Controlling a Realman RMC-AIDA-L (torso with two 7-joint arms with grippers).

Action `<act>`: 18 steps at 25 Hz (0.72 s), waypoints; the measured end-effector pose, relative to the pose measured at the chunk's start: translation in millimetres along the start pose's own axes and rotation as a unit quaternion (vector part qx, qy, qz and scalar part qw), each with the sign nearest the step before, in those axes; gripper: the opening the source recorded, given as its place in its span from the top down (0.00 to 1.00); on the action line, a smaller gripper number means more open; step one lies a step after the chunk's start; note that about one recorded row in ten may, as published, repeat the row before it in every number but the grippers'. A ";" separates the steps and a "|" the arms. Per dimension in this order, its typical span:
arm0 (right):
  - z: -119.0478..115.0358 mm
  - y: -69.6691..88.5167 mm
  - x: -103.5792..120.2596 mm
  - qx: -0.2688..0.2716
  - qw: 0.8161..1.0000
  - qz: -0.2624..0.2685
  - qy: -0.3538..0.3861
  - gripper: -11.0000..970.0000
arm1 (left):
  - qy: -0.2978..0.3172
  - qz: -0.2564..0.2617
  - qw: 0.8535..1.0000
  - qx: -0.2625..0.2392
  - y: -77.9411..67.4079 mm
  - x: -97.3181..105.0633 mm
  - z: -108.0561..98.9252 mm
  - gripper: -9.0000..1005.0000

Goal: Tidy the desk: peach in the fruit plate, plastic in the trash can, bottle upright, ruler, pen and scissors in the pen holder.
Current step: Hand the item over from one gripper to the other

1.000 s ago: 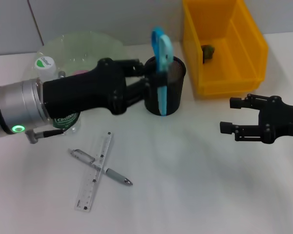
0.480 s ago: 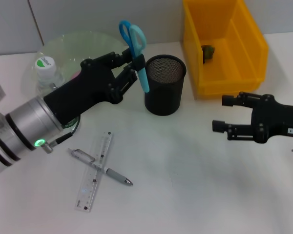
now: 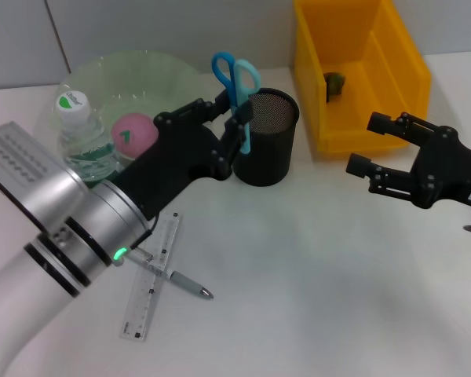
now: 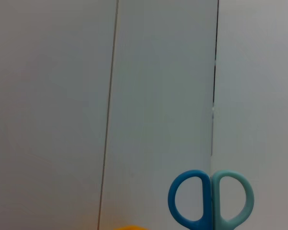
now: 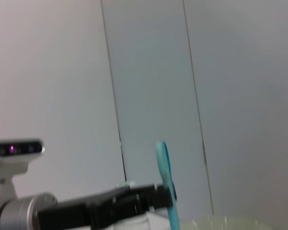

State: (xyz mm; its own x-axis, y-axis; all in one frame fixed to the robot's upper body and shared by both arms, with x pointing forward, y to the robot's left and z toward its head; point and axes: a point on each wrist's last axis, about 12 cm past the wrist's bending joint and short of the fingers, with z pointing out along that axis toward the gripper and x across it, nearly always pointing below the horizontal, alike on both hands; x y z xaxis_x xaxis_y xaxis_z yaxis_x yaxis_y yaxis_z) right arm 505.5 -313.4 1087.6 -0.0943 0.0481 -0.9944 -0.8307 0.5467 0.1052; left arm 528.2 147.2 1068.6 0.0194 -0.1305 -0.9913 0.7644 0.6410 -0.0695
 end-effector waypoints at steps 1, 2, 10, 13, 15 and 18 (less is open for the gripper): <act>3.0 2.3 3.0 0.002 1.000 -0.002 -0.015 0.28 | 0.003 0.014 1.000 -0.007 -7.0 1.8 3.1 0.69; 7.2 4.2 5.2 0.006 0.999 -0.001 -0.034 0.28 | 0.004 0.016 1.000 -0.010 -8.5 2.4 3.9 0.69; 21.5 8.9 9.5 0.022 0.996 -0.006 -0.089 0.28 | 0.009 0.028 0.999 -0.024 -14.3 4.4 8.8 0.69; 35.5 9.3 9.3 0.020 0.994 0.002 -0.105 0.28 | 0.014 0.027 0.999 -0.027 -13.6 5.0 10.2 0.68; 39.7 9.8 9.4 0.018 0.994 0.002 -0.108 0.29 | 0.018 0.026 0.999 -0.030 -12.5 5.1 12.0 0.68; 56.0 11.3 8.3 0.008 0.993 0.006 -0.116 0.29 | 0.023 0.028 0.999 -0.035 -11.2 5.3 13.8 0.68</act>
State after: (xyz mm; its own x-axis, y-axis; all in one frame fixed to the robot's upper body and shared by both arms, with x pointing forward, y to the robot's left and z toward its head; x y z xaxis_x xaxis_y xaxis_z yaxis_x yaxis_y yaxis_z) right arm 526.1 -260.0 1079.9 0.0271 0.2445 -0.9693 -0.8214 0.5581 0.1178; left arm 528.6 128.9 1065.6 0.0294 -0.0593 -0.9978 0.7157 0.6981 -0.0204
